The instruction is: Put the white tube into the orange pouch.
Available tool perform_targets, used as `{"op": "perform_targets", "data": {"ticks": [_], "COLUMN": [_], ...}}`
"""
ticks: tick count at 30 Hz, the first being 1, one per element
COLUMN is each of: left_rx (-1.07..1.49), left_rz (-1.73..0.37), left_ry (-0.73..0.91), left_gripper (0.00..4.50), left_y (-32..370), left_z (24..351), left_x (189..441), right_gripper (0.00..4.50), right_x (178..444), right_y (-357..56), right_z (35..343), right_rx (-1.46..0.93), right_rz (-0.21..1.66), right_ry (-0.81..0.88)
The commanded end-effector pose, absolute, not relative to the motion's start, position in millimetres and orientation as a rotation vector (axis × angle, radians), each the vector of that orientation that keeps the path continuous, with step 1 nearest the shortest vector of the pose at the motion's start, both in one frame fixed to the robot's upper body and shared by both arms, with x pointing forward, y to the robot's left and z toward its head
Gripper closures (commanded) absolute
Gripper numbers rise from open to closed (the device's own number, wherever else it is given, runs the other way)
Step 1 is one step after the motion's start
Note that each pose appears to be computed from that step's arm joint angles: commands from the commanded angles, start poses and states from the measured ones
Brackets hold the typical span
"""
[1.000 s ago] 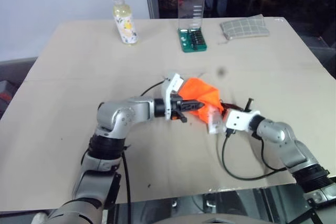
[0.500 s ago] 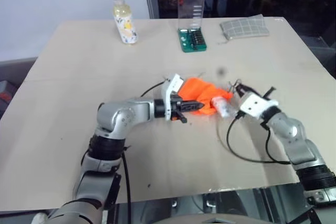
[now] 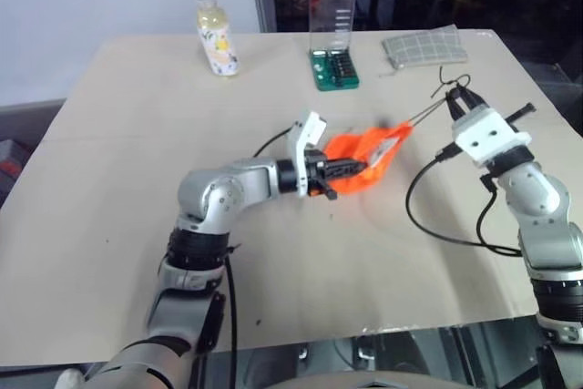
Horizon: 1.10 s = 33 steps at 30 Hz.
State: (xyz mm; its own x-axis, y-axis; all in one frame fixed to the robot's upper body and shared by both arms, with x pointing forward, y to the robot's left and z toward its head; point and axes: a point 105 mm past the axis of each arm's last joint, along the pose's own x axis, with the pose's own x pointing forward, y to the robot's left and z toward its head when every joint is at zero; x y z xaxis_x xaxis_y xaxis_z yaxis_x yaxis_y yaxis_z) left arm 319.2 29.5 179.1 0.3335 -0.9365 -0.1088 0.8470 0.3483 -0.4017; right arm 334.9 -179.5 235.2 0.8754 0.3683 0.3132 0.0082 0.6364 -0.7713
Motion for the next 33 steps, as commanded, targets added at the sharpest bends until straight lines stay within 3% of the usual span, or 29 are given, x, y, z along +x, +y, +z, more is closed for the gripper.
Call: {"op": "perform_targets", "data": {"ticks": [1,12,19,23,28,32,33], "left_rx": [-0.350,-0.559,-0.532,-0.385,-0.308,-0.350,-0.350], "left_rz": [-1.240,-1.371,-1.267,-1.248,-1.257,-1.200,-1.229], "left_ry": [0.240,0.077,0.104,0.151,0.172,0.104,0.096], "left_gripper": [4.50,4.50,4.50,4.50,4.50,4.50,4.23], "left_y": [27,31,33,31,34,38,37], "left_z": [212,268,255,230,214,224,227], "left_x": [319,311,326,325,325,339,336], "right_gripper": [4.46,4.46,4.46,4.46,4.46,4.46,4.49], "right_x": [326,321,313,301,298,302,304], "right_y": [-188,-193,-185,-173,-160,-165,-163], "right_z": [269,304,328,344,339,346,342], "right_rx": [-0.881,-0.931,-0.963,-1.041,-1.127,-1.075,-1.082], "right_rz": [0.157,0.118,0.109,0.101,0.155,0.137,0.151], "right_ry": [-0.545,-0.603,-0.683,-0.779,-0.786,-0.776,-0.769]}}
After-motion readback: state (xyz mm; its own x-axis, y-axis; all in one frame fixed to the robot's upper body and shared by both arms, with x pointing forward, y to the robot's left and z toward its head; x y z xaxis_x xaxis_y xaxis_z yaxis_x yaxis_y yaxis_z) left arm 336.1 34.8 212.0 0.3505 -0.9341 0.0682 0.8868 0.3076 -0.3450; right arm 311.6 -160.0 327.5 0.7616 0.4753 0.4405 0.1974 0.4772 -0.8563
